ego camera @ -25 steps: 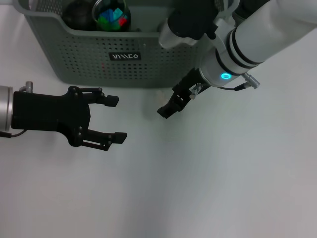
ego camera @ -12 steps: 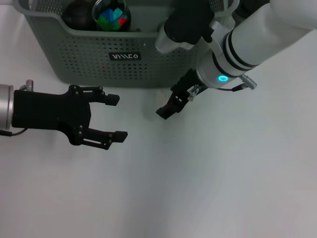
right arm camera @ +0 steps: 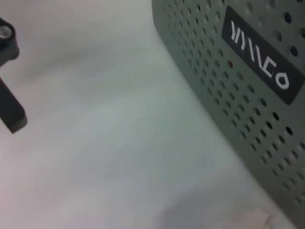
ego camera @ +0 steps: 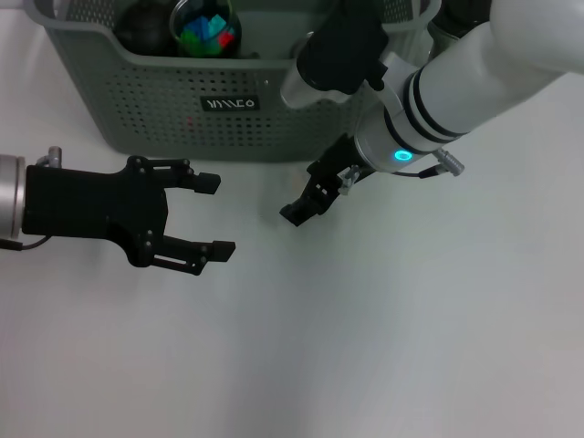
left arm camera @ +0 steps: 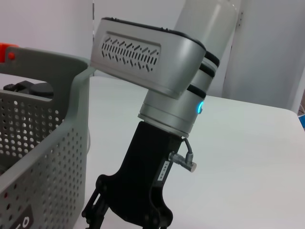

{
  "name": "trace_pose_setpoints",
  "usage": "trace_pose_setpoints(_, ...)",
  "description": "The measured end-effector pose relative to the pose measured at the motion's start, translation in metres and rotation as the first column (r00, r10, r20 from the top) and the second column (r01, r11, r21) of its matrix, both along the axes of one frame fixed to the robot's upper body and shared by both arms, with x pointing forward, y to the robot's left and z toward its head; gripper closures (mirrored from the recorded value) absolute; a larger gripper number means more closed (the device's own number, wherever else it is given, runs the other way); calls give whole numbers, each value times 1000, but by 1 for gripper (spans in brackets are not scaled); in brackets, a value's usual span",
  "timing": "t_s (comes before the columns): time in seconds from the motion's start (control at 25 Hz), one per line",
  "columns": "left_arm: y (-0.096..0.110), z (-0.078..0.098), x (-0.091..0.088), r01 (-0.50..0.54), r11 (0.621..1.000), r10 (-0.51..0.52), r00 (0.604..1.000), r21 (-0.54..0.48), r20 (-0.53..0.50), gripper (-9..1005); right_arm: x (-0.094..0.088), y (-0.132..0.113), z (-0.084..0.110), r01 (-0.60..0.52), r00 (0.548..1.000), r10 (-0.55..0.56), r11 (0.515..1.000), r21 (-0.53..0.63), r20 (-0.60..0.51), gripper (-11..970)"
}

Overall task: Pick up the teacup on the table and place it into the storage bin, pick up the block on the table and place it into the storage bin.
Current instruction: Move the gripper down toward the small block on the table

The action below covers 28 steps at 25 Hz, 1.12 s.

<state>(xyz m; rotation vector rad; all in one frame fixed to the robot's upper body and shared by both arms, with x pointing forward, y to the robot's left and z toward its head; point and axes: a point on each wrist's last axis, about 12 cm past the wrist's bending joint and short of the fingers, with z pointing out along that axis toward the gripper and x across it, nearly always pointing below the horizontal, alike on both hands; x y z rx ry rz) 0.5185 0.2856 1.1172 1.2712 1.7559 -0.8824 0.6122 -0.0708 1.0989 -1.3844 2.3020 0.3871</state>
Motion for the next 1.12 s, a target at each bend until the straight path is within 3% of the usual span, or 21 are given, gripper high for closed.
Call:
trace_pose_setpoints(0.84,-1,0,0,1,1000,-1,1000,-3,-2,113,-3,1,-13,31,999,-30,998,48,-10,136)
trace_pose_setpoints(1.12,0,-1,-1,0,1000,0,1000,-2,-3,112,-11,7,-9,-26,998,34,993,119,-62,136)
